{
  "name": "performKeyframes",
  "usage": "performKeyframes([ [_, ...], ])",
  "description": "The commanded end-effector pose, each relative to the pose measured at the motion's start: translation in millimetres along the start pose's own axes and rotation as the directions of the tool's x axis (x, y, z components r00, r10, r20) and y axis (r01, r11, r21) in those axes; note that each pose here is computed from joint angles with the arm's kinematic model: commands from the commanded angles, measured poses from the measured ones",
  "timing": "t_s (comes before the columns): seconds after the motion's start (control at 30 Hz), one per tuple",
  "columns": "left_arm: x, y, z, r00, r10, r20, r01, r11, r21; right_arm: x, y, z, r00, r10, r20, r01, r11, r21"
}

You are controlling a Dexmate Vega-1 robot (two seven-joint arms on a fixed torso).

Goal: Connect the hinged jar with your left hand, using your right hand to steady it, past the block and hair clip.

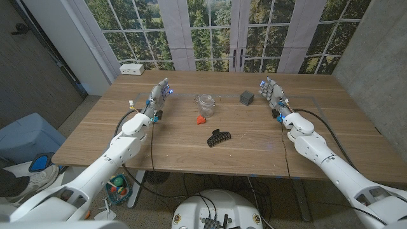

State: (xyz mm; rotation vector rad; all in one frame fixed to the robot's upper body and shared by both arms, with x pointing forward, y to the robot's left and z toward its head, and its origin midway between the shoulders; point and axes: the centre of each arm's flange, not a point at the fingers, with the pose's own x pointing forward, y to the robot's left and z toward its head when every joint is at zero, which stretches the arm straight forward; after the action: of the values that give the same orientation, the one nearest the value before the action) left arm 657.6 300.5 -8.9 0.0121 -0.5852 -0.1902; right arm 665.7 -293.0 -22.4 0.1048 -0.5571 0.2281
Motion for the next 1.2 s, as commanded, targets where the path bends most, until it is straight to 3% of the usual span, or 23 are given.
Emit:
performKeyframes([
  [0.03,8.5,12.6,6.9,0.999,0.021,-0.050,-0.017,0.997,0.070,6.3,-31.3,-21.8,0.994,-0.098,-0.047,0.097,0.995,-0.011],
  [0.37,8.7,8.1,5.6,0.999,0.008,-0.049,-0.004,0.997,0.074,-5.8,-23.2,-6.4,0.986,-0.160,0.047,0.165,0.978,-0.131],
  [0.7,10.1,0.8,4.4,0.999,-0.008,-0.052,0.013,0.996,0.086,-19.7,-16.8,0.3,0.972,-0.210,0.106,0.228,0.951,-0.209],
  [1.2,8.2,-4.7,6.3,0.999,-0.033,-0.041,0.036,0.996,0.076,-37.7,8.6,15.9,0.950,-0.224,0.218,0.297,0.869,-0.397],
])
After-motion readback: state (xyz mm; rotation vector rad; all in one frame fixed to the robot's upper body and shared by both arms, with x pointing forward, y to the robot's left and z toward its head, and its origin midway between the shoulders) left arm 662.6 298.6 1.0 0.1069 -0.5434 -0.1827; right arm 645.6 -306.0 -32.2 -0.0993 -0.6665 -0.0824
